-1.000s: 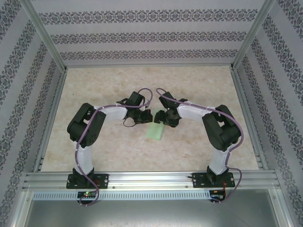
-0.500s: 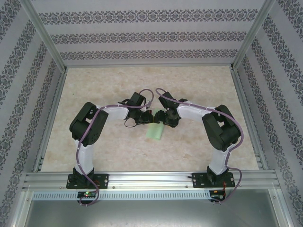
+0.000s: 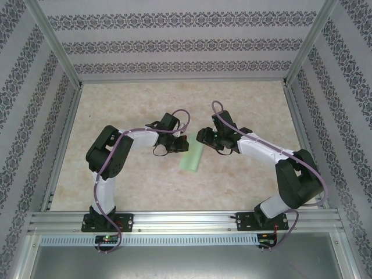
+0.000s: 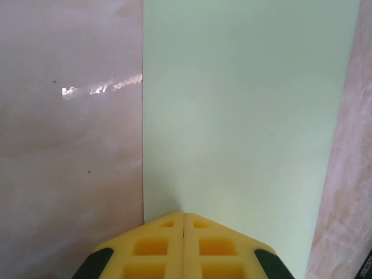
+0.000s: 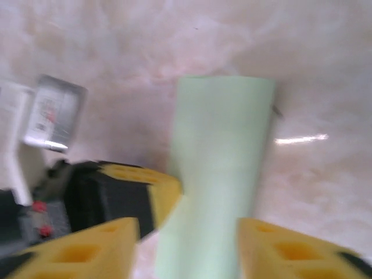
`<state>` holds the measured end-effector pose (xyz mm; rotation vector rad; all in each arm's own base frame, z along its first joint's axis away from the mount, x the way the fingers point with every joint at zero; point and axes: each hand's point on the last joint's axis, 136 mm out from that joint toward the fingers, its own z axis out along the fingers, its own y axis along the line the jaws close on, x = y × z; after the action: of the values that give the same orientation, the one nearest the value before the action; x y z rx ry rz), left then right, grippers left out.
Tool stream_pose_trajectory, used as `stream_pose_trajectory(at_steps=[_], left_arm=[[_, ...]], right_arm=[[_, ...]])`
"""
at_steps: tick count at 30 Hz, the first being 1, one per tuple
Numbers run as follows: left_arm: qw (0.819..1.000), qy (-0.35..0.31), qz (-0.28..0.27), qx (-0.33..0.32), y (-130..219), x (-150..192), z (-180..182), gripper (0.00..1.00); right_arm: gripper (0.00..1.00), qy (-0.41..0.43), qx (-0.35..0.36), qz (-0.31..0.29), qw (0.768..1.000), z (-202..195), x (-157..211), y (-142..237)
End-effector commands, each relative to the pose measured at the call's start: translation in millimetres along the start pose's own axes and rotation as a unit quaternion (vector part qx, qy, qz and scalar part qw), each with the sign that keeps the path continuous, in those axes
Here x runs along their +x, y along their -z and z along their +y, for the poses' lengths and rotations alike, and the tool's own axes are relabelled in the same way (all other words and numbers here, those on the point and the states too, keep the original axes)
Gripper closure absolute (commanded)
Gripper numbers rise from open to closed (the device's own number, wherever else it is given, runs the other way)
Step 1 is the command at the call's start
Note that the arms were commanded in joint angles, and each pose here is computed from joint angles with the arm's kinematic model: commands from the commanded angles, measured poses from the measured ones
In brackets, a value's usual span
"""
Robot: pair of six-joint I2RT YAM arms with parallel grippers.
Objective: Fold a paper plane with a square sheet of paper (pick it up from the middle)
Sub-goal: Fold the square sheet of paper in half at the center of the table.
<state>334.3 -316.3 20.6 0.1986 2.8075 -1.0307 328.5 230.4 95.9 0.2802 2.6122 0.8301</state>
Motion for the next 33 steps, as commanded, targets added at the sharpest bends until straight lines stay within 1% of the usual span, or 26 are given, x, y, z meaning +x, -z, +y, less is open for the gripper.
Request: stream_pose_trajectory(at_steps=[1,2,4,5,7,9,13,19,23,25,28,31,33], left_arm=[[0.999,0.006,0.032,-0.037,-13,18,21,1.0],[0.999,0.007,0.031,-0.037,-13,18,21,1.0],[0.999,0.006,0.032,-0.037,-13,18,21,1.0],[0.999,0.006,0.032,-0.037,-13,18,21,1.0],[0.999,0.006,0.034,-0.039,-13,18,22,1.0],[0.999,0.005,0.034,-0.04,-13,19,22,1.0],[0.999,0.006,0.034,-0.041,-13,19,22,1.0],[0.998,0.006,0.039,-0.043,-14,22,24,1.0],[0.998,0.005,0.041,-0.046,-14,22,27,1.0],[0.998,0.005,0.045,-0.045,-15,24,27,1.0],[0.998,0.005,0.047,-0.046,-16,25,28,1.0],[0.998,0.004,0.048,-0.047,-15,26,28,1.0],[0.998,0.005,0.048,-0.047,-16,27,28,1.0]], right_arm=[[0.69,-0.01,-0.089,0.029,0.996,32,9,-21],[0.75,-0.011,-0.094,0.034,0.995,34,10,-28],[0.78,-0.02,-0.092,0.041,0.995,32,12,-38],[0.83,-0.024,-0.088,0.041,0.995,28,12,-42],[0.84,-0.029,-0.08,0.04,0.996,20,14,-47],[0.85,-0.033,-0.082,0.053,0.995,15,20,-52],[0.84,-0.04,-0.071,0.071,0.994,-3,33,-60],[0.82,-0.038,-0.055,0.08,0.995,-24,44,-65],[0.81,-0.042,-0.031,0.087,0.995,-42,52,-68],[0.81,-0.044,-0.033,0.091,0.994,-46,56,-71],[0.8,-0.051,-0.011,0.108,0.993,-60,65,-77],[0.79,-0.048,-0.021,0.107,0.993,-54,65,-75],[0.78,-0.04,-0.028,0.102,0.994,-44,57,-68]])
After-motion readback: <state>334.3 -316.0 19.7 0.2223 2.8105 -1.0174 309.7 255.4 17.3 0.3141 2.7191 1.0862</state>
